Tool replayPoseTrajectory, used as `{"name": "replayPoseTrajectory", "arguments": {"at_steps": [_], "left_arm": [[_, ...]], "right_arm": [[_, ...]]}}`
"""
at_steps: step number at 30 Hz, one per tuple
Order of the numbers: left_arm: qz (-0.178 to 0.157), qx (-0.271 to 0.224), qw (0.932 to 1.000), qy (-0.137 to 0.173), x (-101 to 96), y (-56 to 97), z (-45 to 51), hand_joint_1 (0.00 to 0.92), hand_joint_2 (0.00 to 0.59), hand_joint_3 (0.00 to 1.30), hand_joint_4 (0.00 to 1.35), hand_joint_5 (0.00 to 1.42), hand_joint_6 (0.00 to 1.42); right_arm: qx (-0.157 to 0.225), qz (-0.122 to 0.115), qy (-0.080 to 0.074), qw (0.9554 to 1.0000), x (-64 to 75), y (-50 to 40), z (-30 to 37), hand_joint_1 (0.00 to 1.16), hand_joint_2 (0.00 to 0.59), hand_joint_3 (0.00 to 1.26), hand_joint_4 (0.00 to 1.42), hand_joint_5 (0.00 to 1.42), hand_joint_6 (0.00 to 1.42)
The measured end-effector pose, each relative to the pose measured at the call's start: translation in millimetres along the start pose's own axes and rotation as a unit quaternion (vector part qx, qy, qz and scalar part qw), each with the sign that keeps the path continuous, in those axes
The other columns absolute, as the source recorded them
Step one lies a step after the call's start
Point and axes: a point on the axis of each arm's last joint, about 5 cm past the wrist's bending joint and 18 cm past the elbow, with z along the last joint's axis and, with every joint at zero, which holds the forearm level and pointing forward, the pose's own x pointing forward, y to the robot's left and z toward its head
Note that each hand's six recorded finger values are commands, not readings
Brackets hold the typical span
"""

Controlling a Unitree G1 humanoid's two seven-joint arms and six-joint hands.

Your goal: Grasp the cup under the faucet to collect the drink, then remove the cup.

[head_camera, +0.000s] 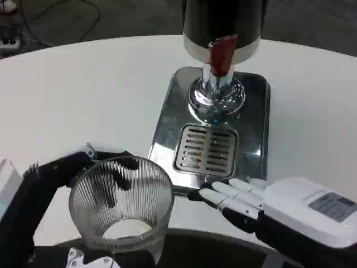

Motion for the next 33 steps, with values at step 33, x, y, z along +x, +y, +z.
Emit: {"name": "replayPoseTrajectory", "arguments": {"at_steps": [33], "left_arm": [[0.047,0.014,0.9985,0.022,14.5,1.8,-34.4,0.796,0.031,0.71,0.73,0.88,1.0]], "right_arm": [[0.03,0.001,0.016,0.9994,-9.1,8.3,-2.5,0.54,0.456,0.03,0.0,0.0,0.0]]}}
